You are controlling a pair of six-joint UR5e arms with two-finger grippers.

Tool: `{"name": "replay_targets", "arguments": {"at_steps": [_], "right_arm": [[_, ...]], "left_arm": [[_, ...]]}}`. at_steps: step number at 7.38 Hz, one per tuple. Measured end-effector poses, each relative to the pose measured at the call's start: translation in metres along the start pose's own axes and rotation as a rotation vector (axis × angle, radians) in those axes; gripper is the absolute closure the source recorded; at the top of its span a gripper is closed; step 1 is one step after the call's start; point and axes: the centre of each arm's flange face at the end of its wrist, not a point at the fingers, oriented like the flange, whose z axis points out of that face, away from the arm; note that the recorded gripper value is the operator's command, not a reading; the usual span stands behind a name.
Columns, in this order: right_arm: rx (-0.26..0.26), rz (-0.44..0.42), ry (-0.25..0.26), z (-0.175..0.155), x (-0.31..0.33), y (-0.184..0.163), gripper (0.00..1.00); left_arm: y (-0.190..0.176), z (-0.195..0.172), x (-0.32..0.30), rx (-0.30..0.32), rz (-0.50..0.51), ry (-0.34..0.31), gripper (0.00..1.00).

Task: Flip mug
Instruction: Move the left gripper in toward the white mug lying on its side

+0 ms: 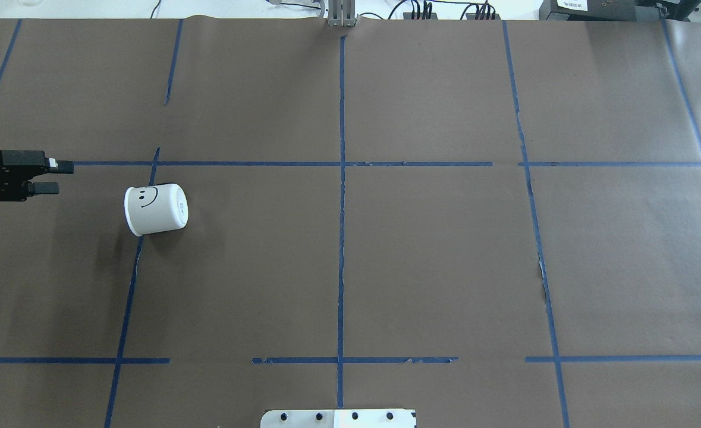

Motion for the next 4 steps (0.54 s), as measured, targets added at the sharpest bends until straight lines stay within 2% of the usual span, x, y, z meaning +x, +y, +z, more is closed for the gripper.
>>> {"name": "replay_targets", "arguments": {"at_steps": [4], "right_arm": [[0.0, 0.0, 0.0, 0.0, 0.0, 0.0, 0.0]], "left_arm": [[0.03, 0.021, -0.004, 0.033, -0.009, 0.113, 0.0]]}}
